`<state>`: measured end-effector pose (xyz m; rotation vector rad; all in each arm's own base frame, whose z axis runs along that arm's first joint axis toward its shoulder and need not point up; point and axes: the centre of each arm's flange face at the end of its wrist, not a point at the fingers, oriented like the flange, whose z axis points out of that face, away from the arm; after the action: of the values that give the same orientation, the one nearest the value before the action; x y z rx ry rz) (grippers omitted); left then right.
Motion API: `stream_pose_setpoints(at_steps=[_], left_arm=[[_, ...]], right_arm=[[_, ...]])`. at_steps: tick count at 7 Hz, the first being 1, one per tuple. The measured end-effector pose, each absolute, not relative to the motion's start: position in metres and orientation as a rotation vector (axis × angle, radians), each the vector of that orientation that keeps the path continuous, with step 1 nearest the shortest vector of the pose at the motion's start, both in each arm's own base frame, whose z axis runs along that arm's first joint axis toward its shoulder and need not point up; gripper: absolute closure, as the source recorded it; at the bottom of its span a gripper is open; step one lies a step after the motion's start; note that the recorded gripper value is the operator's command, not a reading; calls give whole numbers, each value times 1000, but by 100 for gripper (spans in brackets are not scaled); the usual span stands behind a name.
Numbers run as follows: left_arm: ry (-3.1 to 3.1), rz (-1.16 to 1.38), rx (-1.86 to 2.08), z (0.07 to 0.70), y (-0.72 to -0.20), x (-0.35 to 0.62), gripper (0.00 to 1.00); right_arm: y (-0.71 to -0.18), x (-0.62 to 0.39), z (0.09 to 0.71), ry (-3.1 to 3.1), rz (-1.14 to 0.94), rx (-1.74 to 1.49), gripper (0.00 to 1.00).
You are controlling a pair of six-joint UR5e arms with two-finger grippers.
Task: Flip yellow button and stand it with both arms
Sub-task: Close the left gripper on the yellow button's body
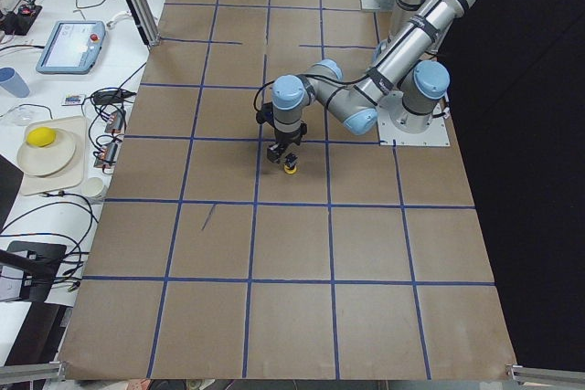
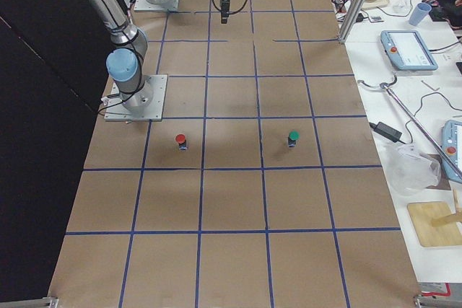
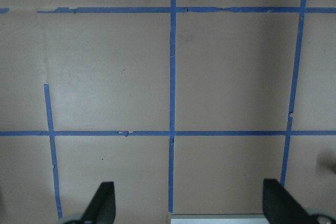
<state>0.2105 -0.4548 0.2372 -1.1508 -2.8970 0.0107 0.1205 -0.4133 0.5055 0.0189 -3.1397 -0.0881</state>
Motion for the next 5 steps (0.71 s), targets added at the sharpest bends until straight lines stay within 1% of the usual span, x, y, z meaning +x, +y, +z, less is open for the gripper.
stream_pose_setpoints(at_steps=[2, 3, 4, 5], left_arm=[[-2921, -13, -1156, 227, -450, 213, 10], [-2924, -25, -1157, 224, -449, 213, 17], [-2924, -32, -1156, 222, -448, 213, 38], [-2923, -41, -1157, 221, -447, 213, 48]], right_arm=[[-414, 120, 505, -3139, -88, 24, 0], [-414, 120, 505, -3140, -87, 32, 0], [-415, 121, 504, -3145, -86, 29, 0], [-416, 121, 504, -3149, -84, 22, 0]])
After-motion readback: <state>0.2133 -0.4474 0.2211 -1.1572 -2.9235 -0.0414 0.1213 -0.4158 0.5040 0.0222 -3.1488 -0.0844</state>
